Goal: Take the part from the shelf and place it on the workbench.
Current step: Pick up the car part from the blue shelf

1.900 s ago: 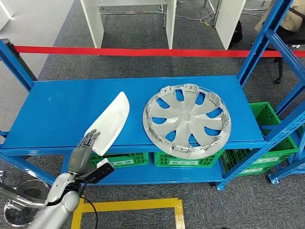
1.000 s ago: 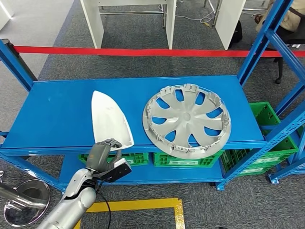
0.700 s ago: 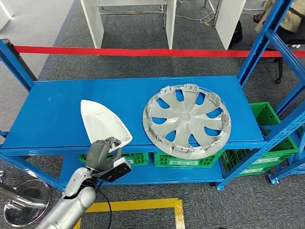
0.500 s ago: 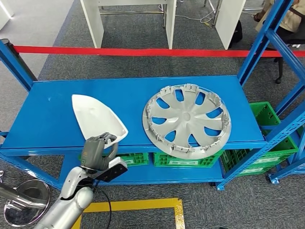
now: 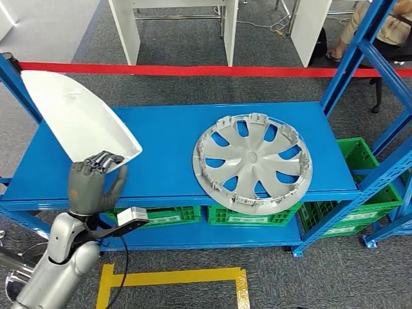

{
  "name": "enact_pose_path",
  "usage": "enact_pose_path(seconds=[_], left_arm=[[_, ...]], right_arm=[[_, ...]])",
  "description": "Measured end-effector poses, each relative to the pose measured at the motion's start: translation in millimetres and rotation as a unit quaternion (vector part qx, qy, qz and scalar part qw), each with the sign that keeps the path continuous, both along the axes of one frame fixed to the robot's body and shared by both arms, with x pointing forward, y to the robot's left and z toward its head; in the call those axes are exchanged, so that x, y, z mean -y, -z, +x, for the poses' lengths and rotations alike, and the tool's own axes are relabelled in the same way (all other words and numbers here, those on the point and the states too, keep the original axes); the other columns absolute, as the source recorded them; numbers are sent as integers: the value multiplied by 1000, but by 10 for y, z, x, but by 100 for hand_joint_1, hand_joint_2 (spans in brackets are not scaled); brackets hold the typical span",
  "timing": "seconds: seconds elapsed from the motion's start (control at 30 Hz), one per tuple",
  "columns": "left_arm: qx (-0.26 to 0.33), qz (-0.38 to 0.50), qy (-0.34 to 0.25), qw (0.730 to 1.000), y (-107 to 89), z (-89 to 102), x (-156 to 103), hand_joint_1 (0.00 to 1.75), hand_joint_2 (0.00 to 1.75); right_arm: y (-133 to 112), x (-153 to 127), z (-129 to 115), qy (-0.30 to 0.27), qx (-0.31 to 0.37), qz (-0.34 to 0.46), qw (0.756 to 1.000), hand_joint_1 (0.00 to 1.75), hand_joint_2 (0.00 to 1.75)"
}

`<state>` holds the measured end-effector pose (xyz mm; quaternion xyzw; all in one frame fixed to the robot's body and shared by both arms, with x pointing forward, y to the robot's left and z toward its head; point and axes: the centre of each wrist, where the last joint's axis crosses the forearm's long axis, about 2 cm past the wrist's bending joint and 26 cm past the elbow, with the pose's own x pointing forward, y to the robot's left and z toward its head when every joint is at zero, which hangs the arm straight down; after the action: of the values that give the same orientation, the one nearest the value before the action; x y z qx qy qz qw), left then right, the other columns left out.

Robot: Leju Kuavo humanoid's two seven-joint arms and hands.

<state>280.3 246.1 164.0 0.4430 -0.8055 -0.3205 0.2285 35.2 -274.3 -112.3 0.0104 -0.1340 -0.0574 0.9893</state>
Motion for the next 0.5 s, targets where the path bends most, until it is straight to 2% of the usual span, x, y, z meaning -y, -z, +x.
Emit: enact_pose_path(seconds=[0.5], left_arm=[[78,47,-21,996,-319,17,-160,175,175]], right_arm=[[0,3,4,10,5,0,1000,0,0]])
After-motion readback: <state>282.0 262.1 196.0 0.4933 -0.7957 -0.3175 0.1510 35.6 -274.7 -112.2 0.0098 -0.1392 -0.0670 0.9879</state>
